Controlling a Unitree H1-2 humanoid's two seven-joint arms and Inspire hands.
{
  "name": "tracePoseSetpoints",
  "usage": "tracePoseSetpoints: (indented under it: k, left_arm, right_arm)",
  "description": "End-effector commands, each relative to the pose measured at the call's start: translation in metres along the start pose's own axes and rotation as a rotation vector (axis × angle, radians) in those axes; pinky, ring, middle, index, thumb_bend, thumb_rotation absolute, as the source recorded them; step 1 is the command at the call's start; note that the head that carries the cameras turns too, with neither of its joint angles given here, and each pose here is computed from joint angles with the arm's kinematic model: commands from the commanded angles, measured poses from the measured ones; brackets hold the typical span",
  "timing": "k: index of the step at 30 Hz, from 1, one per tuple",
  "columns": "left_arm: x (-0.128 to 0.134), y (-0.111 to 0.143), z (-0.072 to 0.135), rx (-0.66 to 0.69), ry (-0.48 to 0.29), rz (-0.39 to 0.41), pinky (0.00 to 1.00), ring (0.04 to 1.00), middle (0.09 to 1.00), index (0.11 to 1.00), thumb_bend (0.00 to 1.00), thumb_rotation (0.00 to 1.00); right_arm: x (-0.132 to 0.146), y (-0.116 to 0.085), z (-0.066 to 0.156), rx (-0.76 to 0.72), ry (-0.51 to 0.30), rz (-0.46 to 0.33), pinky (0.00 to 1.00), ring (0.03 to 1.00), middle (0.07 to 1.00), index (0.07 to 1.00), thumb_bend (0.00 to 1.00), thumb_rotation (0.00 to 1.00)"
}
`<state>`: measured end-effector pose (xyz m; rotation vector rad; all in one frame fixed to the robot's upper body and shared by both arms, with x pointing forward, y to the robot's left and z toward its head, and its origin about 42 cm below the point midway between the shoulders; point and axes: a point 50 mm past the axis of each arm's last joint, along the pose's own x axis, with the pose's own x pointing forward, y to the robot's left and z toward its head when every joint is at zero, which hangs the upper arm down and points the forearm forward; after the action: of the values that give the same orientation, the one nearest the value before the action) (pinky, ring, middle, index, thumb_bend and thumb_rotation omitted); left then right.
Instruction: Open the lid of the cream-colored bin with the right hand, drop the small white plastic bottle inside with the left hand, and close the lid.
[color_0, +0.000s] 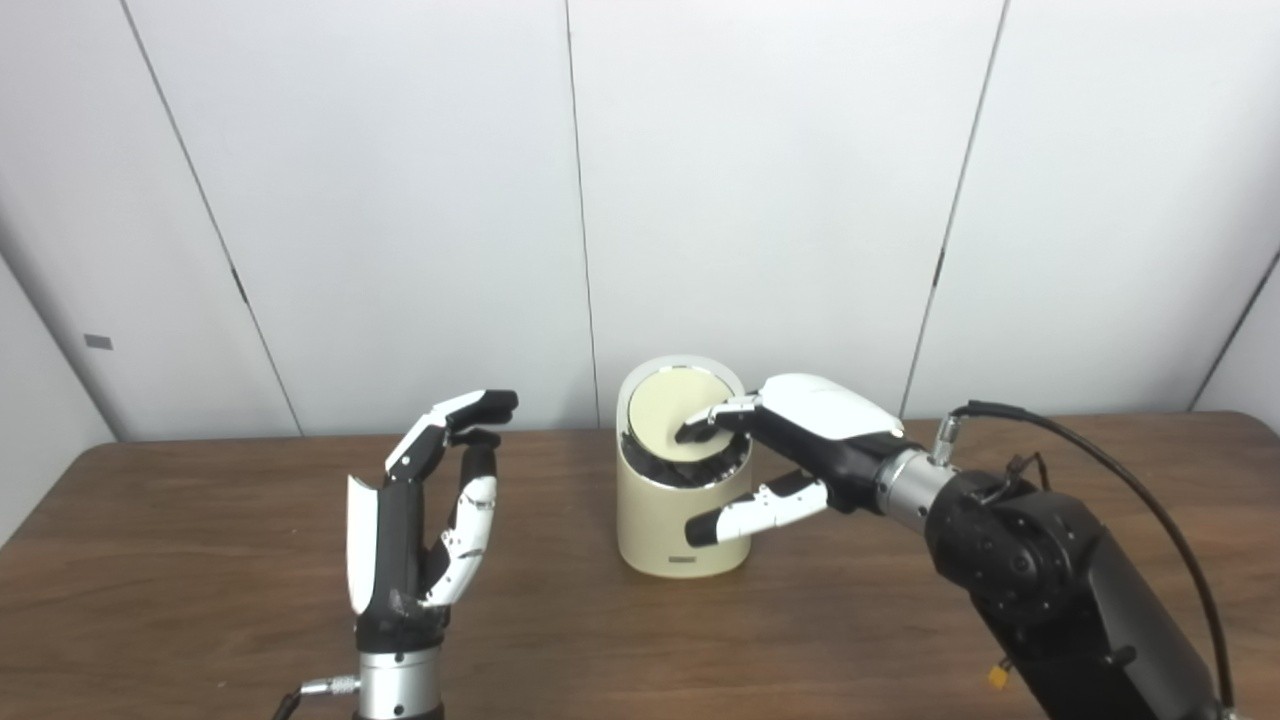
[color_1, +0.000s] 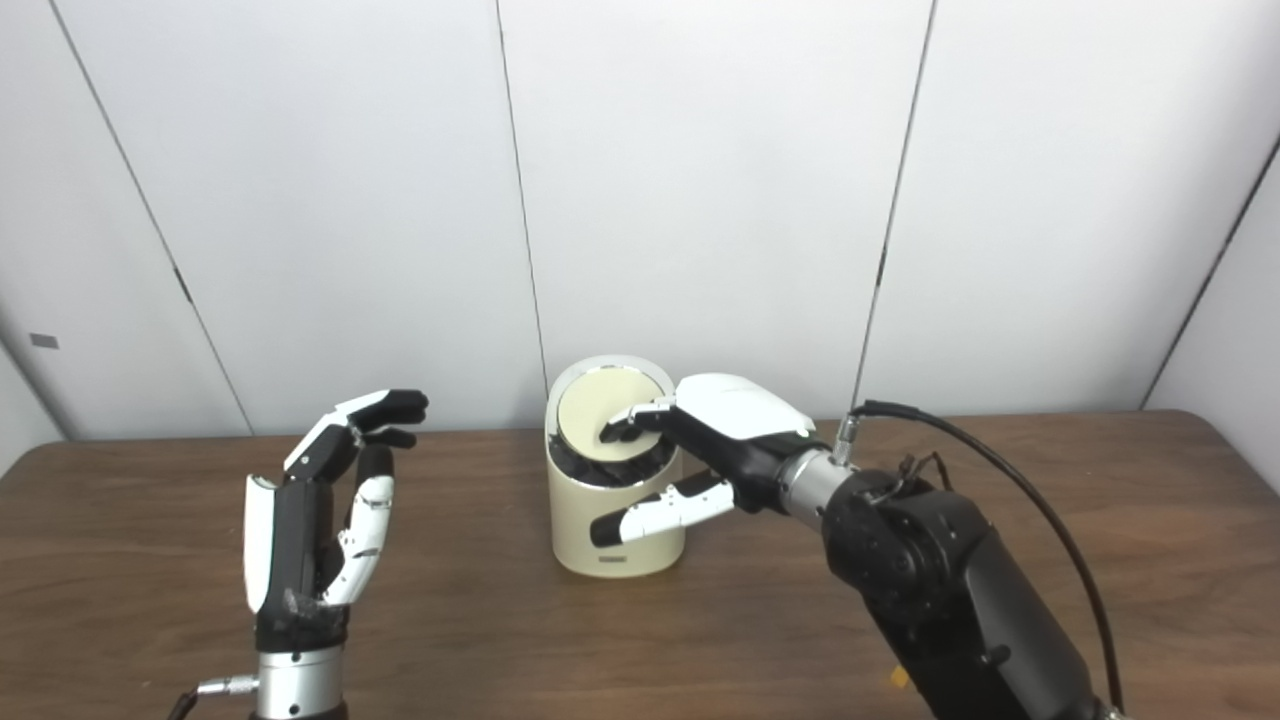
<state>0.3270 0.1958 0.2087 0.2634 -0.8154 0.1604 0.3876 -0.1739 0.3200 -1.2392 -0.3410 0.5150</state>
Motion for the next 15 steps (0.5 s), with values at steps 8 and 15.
tracePoseSetpoints:
  k: [8, 15]
  left_arm:
    - [0.014, 0.001, 0.007, -0.002, -0.065, 0.015, 0.57, 0.667, 0.689, 0.682, 0.24, 0.74]
    - [0.013, 0.001, 0.005, -0.003, -0.059, 0.008, 0.57, 0.666, 0.688, 0.681, 0.25, 0.73]
  right_arm:
    - [-0.006, -0.016, 0.006, -0.013, -0.034, -0.117, 0.99, 0.929, 0.883, 0.876, 0.97, 0.85]
    - [-0.016, -0.006, 0.010, 0.035, -0.040, -0.234, 0.87, 0.891, 0.863, 0.859, 0.94, 0.79]
